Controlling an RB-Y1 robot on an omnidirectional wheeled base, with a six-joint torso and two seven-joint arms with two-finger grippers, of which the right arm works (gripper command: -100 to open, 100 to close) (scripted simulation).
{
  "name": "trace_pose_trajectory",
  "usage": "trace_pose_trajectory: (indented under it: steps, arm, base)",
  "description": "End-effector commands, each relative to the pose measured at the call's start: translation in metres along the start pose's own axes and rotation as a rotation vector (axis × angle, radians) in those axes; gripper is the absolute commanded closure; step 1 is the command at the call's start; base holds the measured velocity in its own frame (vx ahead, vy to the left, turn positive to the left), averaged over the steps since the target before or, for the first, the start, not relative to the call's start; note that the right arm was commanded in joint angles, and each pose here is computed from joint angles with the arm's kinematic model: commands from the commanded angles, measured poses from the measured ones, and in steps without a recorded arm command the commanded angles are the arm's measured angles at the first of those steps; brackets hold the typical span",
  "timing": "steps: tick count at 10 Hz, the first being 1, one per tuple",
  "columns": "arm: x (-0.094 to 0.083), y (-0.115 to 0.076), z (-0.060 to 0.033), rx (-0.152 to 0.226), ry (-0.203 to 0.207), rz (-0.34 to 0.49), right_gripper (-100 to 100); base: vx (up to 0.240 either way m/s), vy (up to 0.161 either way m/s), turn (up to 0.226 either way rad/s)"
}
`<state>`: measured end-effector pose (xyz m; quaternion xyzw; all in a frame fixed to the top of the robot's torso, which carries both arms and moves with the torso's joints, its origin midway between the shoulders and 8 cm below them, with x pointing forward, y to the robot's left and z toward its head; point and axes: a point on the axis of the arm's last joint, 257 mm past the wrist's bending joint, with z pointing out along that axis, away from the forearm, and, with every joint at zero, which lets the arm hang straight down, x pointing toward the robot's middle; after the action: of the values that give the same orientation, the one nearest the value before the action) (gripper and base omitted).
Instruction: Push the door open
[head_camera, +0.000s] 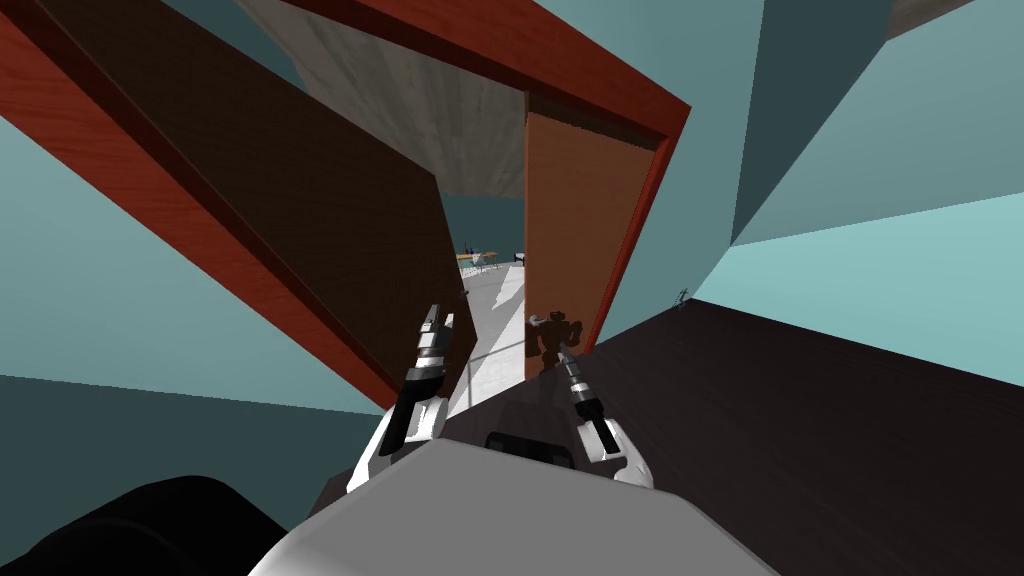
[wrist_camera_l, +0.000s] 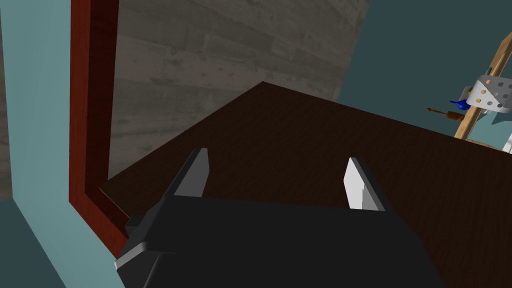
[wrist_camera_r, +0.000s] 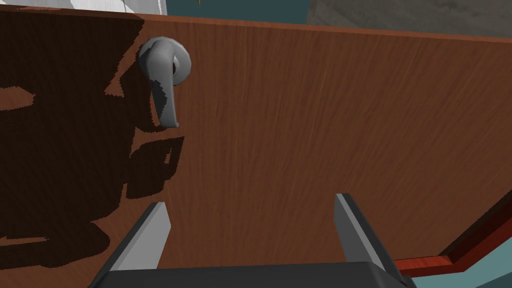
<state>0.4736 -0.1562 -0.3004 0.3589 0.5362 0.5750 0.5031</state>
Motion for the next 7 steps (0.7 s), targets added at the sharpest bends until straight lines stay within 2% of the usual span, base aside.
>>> trace_pose_trajectory:
  steps: [1, 3, 7]
  arm:
    - [0.004, -0.010, -0.0007, 0.017, 0.013, 0.011, -100]
    - [0.012, -0.024, -0.0005, 0.038, 0.035, 0.028, -100]
    - [0.024, -0.038, 0.0005, 0.061, 0.064, 0.052, -100]
  base:
    - [0.041, -0.047, 0.035]
    - [0.077, -0.060, 0.077]
    - [0.062, -0.056, 0.046]
